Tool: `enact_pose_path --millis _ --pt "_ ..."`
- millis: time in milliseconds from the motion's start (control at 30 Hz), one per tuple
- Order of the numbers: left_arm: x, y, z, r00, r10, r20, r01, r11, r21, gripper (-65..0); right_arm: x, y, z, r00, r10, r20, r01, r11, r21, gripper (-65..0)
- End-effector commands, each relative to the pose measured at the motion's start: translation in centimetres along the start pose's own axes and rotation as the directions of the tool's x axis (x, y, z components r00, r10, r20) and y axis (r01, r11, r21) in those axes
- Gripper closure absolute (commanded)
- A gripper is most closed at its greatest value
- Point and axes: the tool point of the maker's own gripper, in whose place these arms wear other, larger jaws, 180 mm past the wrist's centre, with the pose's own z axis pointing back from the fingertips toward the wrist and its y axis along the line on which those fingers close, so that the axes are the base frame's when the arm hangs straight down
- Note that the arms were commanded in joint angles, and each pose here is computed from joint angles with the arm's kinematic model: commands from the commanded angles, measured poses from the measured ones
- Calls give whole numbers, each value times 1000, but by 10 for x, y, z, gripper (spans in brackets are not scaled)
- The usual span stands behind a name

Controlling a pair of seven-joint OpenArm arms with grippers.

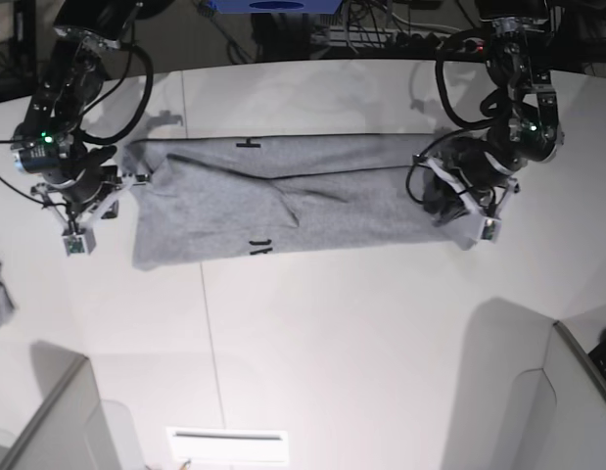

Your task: Fold the T-shirt properly

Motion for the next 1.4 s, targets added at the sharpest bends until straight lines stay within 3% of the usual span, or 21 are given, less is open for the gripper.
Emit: enact_pose_path --millis 0,333,600,1367 --pt "13 -8 0 999 3 45 -2 1000 -15 0 15 -4 5 999 11 48 -11 1000 -12 0" --pt "9 -65 -24 999 40 8 -39 991 -125 0 14 -4 4 999 9 45 -9 1000 -12 0" --pt "13 -103 -33 1000 -4 3 5 977 -213 0 14 -5 4 999 8 46 -7 1000 -13 0" --pt "11 -125 -38 1000 -11 -6 9 965 -262 0 18 -3 4 999 12 53 -12 1000 -10 0"
